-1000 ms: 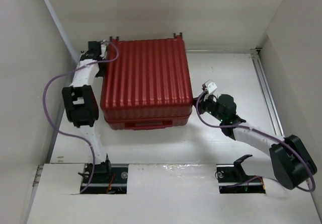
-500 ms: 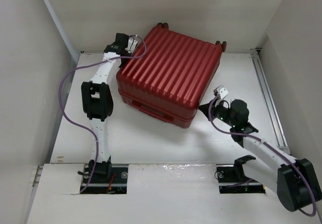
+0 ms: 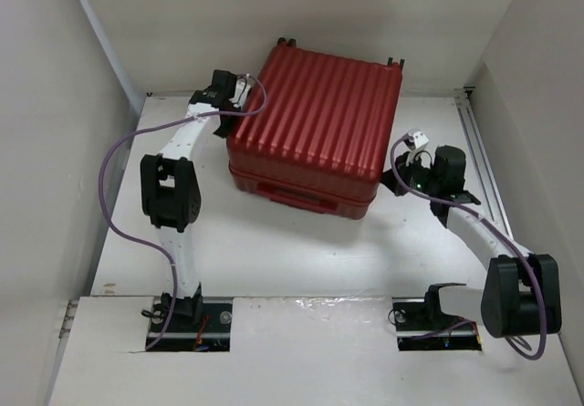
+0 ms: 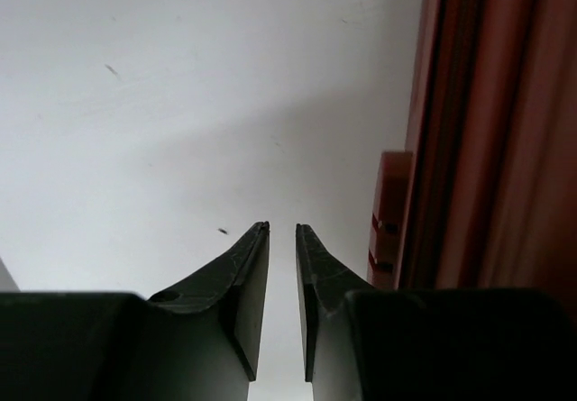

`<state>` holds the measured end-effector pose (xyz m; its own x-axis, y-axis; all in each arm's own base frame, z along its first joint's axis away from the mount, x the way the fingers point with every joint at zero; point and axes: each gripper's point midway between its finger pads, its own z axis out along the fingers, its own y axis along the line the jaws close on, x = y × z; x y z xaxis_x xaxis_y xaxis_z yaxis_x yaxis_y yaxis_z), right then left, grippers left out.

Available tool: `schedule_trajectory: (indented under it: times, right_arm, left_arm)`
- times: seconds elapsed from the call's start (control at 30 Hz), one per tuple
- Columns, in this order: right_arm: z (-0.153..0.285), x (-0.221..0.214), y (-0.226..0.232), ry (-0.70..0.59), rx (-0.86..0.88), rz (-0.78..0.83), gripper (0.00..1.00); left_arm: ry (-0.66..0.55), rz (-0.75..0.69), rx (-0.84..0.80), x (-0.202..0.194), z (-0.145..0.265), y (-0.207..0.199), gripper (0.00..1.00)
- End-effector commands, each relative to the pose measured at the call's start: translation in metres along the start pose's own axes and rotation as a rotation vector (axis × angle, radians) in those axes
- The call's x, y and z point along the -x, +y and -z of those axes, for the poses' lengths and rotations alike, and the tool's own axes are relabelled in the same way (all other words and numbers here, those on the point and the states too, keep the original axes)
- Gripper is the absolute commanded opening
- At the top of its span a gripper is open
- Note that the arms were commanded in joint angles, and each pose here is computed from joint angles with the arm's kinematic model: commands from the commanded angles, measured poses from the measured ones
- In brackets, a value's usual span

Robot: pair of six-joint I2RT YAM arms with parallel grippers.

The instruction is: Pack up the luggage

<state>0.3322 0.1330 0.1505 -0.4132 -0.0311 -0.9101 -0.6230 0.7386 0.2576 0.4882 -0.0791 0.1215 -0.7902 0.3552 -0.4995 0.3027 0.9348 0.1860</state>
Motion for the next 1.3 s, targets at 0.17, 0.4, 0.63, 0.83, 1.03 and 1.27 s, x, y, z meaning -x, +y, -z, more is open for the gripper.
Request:
schedule_trajectory:
  times: [0.17, 0.4, 0.63, 0.83, 1.03, 1.27]
  right_arm:
    - [-0.013, 0.059, -0.028, -0.109, -0.056, 0.153, 0.02]
    - [0.04, 0.067, -0.072, -0.041, -0.335, 0.08, 0.53]
    - [0.073, 0.095, -0.095, 0.042, -0.519, 0.049, 0.58]
    - [0.066, 0.123, -0.135, 0.023, -0.568, 0.011, 0.57]
    - [0.035, 0.11, -0.181, 0.121, -0.588, -0.054, 0.55]
    - [-0.039, 0.115, -0.179, 0.036, -0.243, -0.043, 0.53]
  left_arm:
    - [0.109, -0.306, -0.622, -0.058, 0.083, -0.217, 0.15]
    - [0.091, -0.298, -0.621, -0.055, 0.087, -0.217, 0.15]
    - [0.072, -0.297, -0.64, -0.05, 0.09, -0.22, 0.15]
    - [0.007, -0.289, -0.642, -0.032, 0.088, -0.228, 0.15]
    - [-0.043, -0.251, -0.651, -0.024, 0.093, -0.231, 0.17]
    - [-0.182, -0.19, -0.623, -0.027, 0.125, -0.219, 0.22]
